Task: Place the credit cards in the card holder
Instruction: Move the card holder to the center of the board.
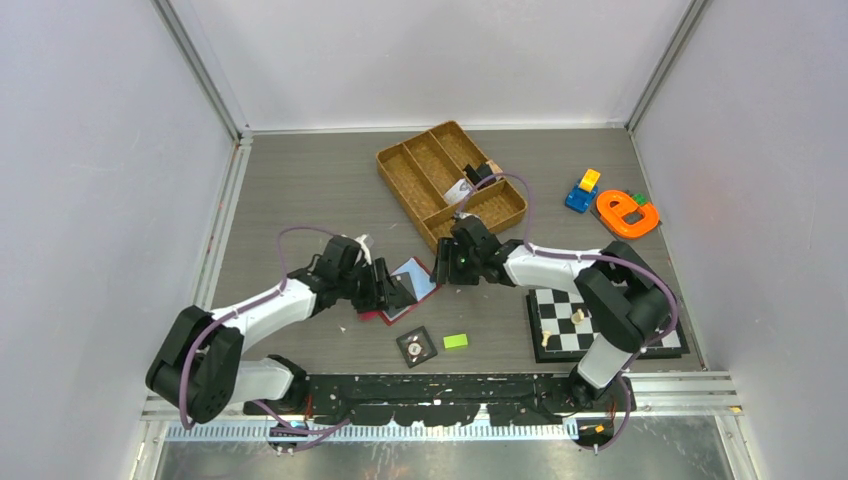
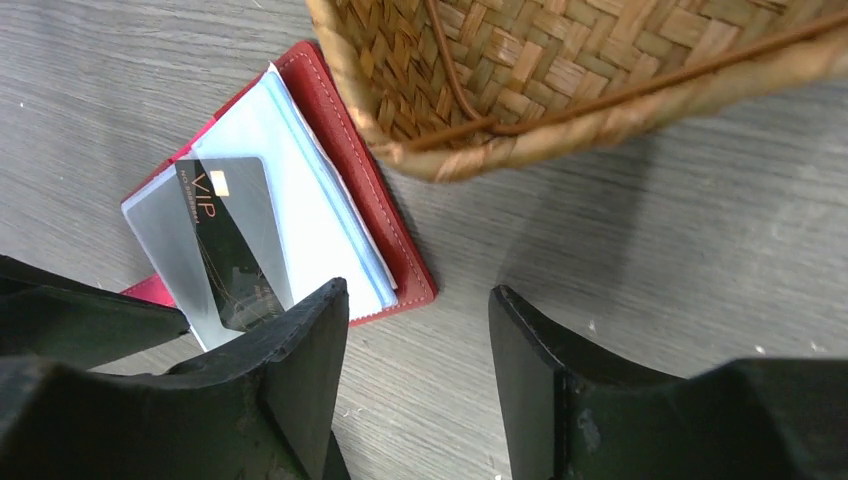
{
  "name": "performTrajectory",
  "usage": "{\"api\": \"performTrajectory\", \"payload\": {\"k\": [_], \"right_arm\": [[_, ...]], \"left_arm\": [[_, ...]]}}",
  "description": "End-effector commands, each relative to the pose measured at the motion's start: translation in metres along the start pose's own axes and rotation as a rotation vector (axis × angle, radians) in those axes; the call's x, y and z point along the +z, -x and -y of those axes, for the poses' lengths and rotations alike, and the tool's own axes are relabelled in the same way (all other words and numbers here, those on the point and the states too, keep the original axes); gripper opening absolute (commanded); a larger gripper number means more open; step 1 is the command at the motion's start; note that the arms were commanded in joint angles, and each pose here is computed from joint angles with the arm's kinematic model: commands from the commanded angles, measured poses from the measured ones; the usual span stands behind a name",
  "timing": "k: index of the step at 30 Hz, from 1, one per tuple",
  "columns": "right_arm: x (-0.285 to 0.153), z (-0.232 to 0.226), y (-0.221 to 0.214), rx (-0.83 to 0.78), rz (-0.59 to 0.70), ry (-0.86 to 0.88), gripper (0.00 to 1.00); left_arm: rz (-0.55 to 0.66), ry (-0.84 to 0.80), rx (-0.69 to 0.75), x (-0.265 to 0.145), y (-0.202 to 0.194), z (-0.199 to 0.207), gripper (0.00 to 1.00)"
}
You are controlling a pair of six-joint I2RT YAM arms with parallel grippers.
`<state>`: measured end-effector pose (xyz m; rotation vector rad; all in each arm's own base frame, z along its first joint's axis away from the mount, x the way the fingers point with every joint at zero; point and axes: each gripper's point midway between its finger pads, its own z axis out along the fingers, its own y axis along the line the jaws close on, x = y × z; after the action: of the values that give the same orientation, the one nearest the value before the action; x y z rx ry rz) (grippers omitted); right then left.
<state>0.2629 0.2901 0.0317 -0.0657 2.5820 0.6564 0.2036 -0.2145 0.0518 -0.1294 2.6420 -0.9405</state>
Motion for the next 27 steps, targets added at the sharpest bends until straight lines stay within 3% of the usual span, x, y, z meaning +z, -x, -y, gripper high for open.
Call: {"api": "performTrajectory", "payload": {"k": [1,27], "right_arm": [[0.007,-0.019,0.013,-0.058,-0.011,0.114,0.57],[0.027,-0.024,0.001,-0.026,-0.071,0.169,0.47]], "left_arm": [[0.020,-0.016,-0.054,0.003,0.000,0.004,0.52],[-0.001,-0.005,-0.065,0.028,-0.007,0.002,0.50]]}}
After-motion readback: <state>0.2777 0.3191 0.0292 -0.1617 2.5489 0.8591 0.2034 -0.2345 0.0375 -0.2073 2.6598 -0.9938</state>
